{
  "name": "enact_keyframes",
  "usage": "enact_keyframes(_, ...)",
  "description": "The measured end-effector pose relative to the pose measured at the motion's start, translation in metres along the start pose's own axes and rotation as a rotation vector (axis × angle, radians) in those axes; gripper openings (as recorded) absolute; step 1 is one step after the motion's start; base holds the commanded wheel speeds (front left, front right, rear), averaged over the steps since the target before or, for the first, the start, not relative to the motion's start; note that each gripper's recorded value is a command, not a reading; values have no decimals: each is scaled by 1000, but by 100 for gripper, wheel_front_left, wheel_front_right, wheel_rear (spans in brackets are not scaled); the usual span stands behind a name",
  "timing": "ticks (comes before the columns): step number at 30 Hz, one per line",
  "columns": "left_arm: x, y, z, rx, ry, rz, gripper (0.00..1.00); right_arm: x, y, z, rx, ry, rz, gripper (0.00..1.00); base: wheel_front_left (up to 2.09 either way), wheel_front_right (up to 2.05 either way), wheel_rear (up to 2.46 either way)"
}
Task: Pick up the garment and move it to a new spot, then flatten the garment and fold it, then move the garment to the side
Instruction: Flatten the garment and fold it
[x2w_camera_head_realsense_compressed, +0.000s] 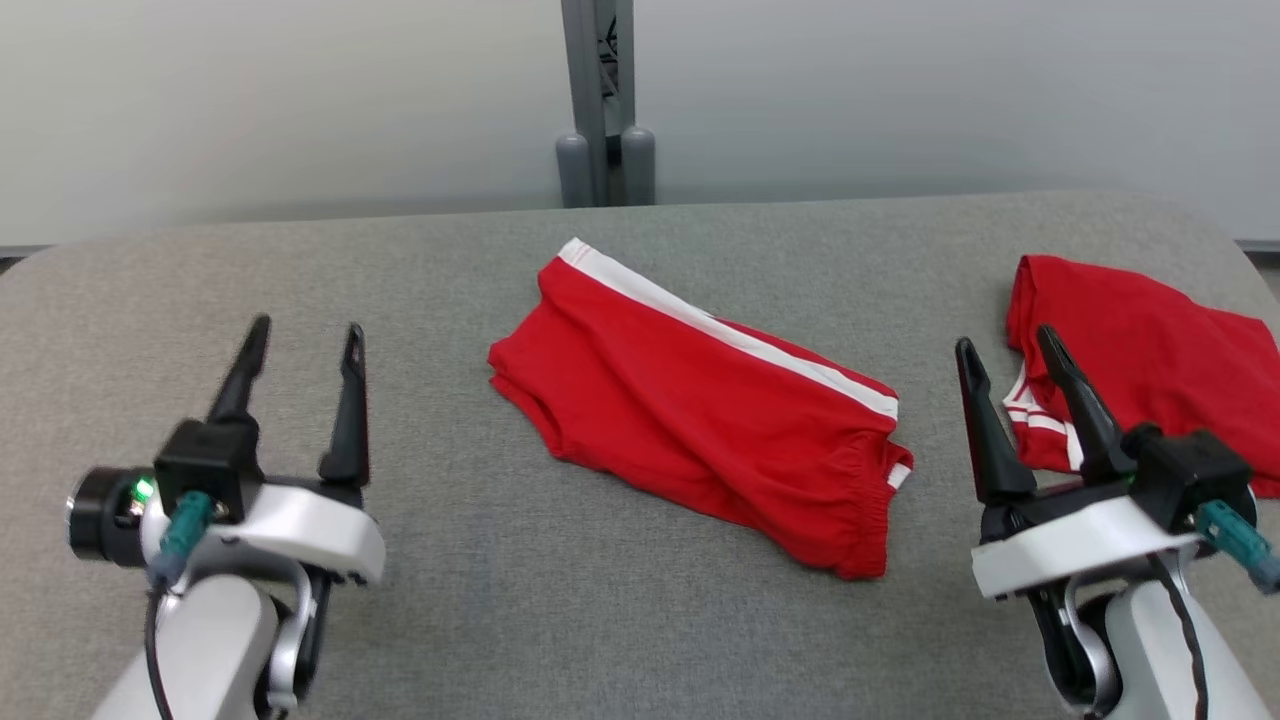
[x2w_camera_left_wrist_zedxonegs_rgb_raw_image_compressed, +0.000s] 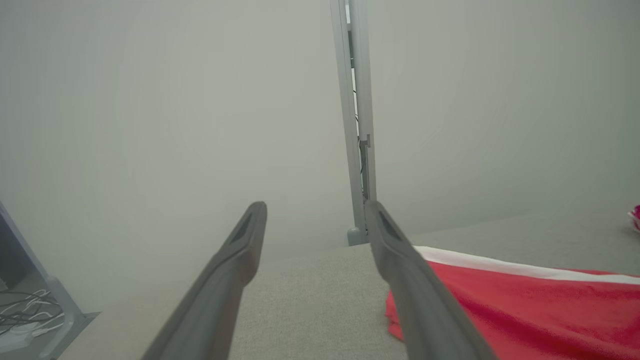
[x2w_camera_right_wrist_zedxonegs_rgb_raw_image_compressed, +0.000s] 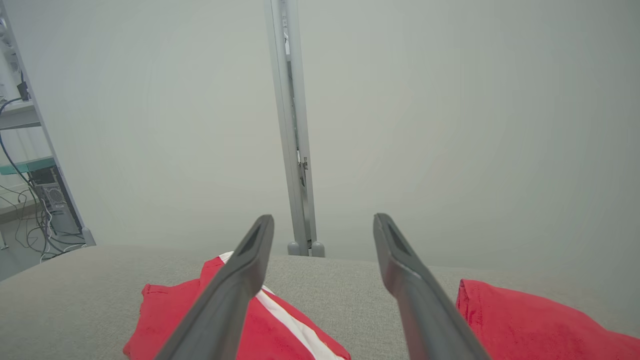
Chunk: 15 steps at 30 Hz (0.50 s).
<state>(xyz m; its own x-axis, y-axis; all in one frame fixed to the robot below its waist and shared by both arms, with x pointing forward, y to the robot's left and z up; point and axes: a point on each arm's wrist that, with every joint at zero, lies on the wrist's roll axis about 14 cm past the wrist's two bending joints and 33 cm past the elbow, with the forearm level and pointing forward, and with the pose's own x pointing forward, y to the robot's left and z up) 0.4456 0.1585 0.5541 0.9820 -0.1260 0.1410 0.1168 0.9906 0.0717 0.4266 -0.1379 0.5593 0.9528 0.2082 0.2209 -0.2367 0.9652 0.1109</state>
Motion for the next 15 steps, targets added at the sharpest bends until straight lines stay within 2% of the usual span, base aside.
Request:
enact_keyframes(4,-39,6,-11,-92,25,98,100,-15,6,-10,31,23,-20,100,0,0,0)
enact_keyframes(9,-70,10,-17,-51,27,138,100,-25,17,-20,49,53,-7,100,0,0,0)
enact_keyframes(11,-76,17,-16,-90,19,191,100,-28,23,-28,45,77,8,100,0,0,0)
enact_keyframes(15,-81,18,-15,-52,9,174,100,-29,25,-32,44,90,11,100,0,0,0)
